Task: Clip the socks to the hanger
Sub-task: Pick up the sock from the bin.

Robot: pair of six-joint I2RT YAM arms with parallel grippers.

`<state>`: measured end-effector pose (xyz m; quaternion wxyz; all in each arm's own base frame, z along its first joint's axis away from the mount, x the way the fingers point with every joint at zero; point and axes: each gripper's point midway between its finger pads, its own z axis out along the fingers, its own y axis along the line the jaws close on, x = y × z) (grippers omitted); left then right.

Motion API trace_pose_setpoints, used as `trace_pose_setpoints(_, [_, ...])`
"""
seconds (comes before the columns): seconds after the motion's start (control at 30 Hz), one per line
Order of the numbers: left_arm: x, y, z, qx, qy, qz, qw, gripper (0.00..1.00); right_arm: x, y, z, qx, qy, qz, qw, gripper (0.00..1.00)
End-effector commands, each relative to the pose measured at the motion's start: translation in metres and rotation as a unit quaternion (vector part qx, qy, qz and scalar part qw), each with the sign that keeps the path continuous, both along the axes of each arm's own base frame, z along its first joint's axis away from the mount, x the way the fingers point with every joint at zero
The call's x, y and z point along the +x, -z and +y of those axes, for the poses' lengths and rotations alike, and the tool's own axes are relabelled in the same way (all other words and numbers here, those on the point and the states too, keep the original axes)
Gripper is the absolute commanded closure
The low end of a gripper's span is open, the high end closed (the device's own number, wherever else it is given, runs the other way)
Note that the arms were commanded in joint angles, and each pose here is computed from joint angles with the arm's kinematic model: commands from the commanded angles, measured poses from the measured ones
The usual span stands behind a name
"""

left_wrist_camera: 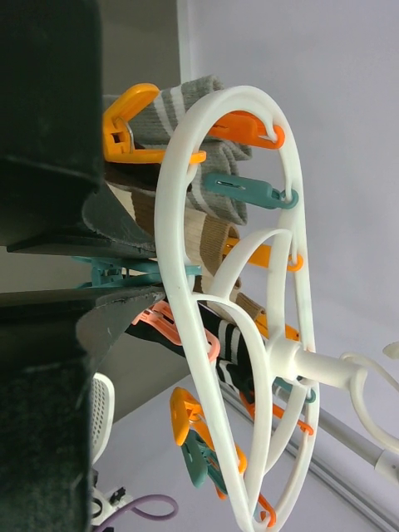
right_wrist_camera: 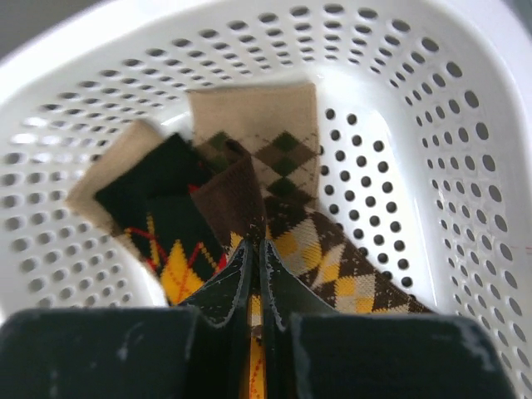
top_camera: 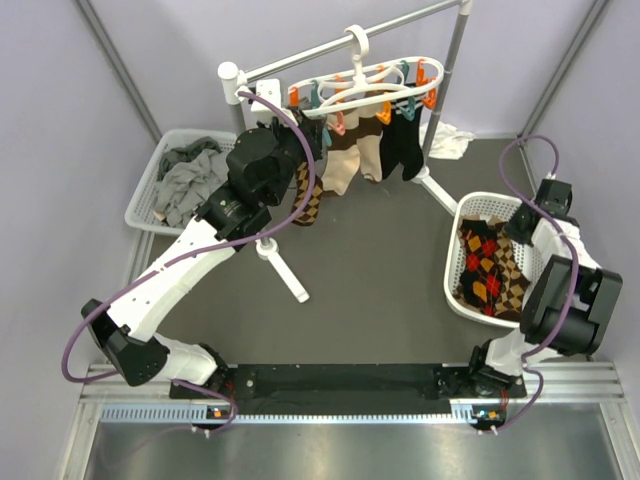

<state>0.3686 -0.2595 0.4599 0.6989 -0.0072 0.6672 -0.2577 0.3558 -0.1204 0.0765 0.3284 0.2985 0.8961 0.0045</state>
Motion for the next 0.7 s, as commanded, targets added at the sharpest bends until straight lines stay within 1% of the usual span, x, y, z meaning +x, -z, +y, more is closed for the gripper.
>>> trace_pose_setpoints(0.0, [-0.012, -0.017, 0.009, -0.02, 0.002, -0.014, 1.0, 0.83, 0.011, -0.058, 0.008, 0.0, -0.021, -0.094, 0.995, 1.0])
trace_pose_setpoints(0.17, [-0.012, -0.017, 0.009, -0.019, 0.002, -0.014, 1.0, 0.83, 0.011, -0.107, 0.031, 0.008, -0.06, -0.162, 0.985, 1.0])
trace_pose_setpoints(0.2, [-0.013, -0.019, 0.01, -0.021, 0.002, -0.015, 1.0, 0.83, 0.011, -0.126, 0.041, 0.003, -0.076, -0.186, 0.98, 1.0])
trace_pose_setpoints(0.27, [-0.013, -0.019, 0.01, -0.023, 0.003, -0.015, 1.0, 0.83, 0.011, -0.145, 0.053, 0.004, -0.095, -0.211, 0.973, 1.0])
trace_pose_setpoints(0.4, [-0.014, -0.022, 0.009, -0.027, 0.006, -0.017, 0.999, 0.83, 0.008, -0.197, 0.091, -0.004, -0.159, -0.273, 0.949, 1.0])
trace_pose_setpoints(0.53, [-0.015, -0.022, 0.01, -0.029, 0.006, -0.017, 0.999, 0.83, -0.002, -0.244, 0.139, -0.005, -0.228, -0.335, 0.914, 1.0])
trace_pose_setpoints(0.6, [-0.015, -0.023, 0.01, -0.031, 0.006, -0.017, 0.999, 0.83, -0.009, -0.266, 0.175, 0.001, -0.271, -0.369, 0.889, 1.0])
trace_pose_setpoints(0.63, [-0.015, -0.023, 0.01, -0.032, 0.006, -0.017, 0.999, 0.83, -0.011, -0.273, 0.185, 0.005, -0.281, -0.38, 0.881, 1.0])
trace_pose_setpoints(0.67, [-0.015, -0.024, 0.01, -0.034, 0.007, -0.017, 0.999, 0.83, -0.018, -0.281, 0.215, 0.018, -0.315, -0.391, 0.864, 1.0])
